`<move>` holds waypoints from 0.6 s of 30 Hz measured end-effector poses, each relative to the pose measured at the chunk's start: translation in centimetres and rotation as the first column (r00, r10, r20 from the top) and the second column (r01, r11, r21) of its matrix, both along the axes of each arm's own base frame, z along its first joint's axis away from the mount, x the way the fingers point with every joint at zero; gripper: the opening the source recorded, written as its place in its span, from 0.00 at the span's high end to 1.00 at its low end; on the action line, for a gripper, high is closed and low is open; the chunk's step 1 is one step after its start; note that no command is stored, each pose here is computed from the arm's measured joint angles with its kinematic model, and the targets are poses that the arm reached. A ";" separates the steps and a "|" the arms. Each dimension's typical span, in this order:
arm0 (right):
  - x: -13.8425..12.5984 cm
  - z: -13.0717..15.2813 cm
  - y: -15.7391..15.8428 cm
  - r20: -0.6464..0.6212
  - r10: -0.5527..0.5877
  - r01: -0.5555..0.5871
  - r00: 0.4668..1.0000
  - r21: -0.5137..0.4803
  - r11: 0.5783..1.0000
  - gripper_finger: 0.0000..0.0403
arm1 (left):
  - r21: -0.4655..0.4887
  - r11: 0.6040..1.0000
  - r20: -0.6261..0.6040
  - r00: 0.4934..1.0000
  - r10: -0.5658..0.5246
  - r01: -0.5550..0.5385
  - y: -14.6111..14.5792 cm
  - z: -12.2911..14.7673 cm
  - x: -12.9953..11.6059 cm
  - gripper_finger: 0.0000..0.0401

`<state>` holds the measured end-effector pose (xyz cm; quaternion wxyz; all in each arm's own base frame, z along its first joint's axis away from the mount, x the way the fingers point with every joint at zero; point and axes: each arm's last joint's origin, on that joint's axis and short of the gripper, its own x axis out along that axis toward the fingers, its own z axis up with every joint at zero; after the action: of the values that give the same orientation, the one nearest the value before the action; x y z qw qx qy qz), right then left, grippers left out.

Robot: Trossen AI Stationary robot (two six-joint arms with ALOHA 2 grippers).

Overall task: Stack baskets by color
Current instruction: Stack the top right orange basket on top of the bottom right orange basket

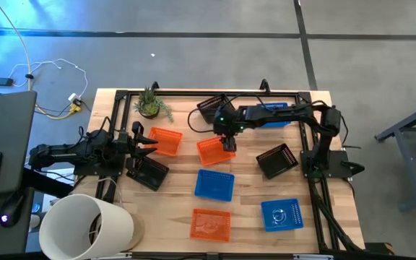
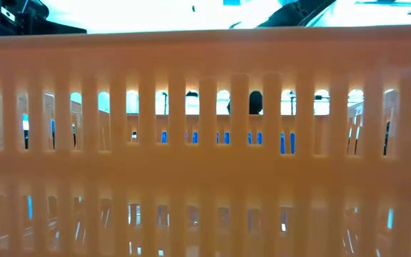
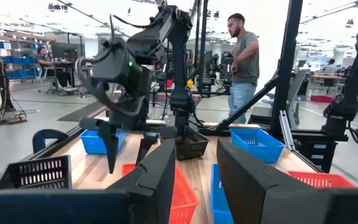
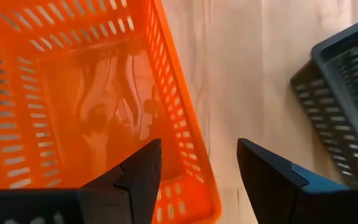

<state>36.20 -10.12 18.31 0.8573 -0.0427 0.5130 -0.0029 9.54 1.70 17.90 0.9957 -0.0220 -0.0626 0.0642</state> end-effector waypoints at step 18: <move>0.1 -1.4 -0.5 -0.046 -0.112 0.113 0.993 0.011 0.994 0.83 | -0.005 0.999 -0.005 0.999 0.033 -0.033 0.1 -0.1 0.0 0.73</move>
<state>36.31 -10.65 16.89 0.8443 -0.0080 0.5337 -0.0468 9.53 1.80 17.85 0.9946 -0.0231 -0.0605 0.0810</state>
